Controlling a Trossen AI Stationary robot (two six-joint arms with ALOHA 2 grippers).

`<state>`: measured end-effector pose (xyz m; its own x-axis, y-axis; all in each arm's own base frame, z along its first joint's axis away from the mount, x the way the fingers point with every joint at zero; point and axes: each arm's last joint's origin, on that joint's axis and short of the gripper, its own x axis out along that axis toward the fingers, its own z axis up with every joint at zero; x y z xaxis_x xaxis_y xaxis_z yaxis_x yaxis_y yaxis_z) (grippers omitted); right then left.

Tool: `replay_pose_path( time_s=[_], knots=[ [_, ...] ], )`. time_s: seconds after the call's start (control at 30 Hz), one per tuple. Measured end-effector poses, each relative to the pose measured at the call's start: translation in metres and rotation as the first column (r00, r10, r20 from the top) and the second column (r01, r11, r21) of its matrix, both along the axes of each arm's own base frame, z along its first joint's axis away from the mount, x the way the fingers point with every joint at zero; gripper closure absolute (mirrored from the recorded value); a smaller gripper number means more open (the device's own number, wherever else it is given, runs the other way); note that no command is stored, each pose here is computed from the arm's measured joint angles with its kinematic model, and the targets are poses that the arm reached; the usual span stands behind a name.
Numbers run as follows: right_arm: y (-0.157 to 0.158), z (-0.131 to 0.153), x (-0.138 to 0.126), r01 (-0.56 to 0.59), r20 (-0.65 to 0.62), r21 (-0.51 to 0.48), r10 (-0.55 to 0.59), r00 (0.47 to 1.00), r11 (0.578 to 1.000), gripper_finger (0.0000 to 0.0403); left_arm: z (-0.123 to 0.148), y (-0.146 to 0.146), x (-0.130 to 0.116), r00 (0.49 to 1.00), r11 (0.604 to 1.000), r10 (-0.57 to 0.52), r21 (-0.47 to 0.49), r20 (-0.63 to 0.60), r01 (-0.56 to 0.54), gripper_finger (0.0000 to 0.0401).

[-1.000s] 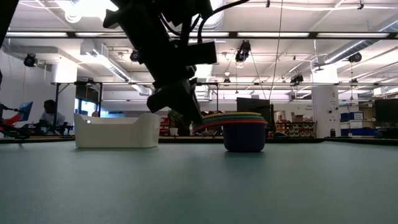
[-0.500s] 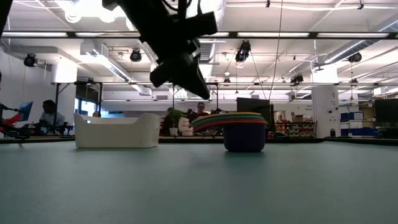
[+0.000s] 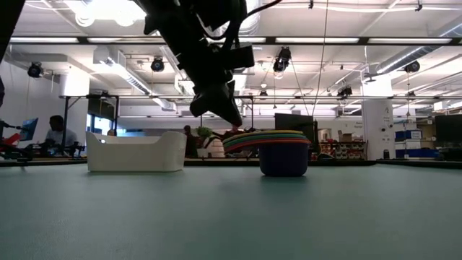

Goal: Nest measuring cups in basket
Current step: Stack the yellow measuring cup on top of the blue measuring cup

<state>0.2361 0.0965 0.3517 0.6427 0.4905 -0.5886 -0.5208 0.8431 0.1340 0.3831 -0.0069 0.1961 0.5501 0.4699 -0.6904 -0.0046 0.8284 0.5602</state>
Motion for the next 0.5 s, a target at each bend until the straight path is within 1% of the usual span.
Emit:
replay_pose_path(
  time_s=[0.1, 0.27, 0.5],
  knots=[
    [0.0, 0.0, 0.0, 0.0, 0.0, -0.001, 0.0, 1.0, 1.0, 0.0172, -0.004, 0.003, -0.001, 1.0, 1.0, 0.004, -0.004, -0.01, -0.004, 0.0401],
    [0.0, -0.001, 0.0, -0.005, 0.003, -0.007, 0.005, 1.0, 1.0, 0.0172, -0.006, 0.009, 0.0, 1.0, 1.0, 0.018, -0.005, 0.015, -0.018, 0.0401],
    [0.0, 0.0, 0.0, -0.006, 0.007, -0.007, 0.006, 1.0, 1.0, 0.0172, -0.008, 0.016, -0.001, 0.999, 0.999, 0.029, -0.012, 0.013, -0.029, 0.0401]
  ],
)
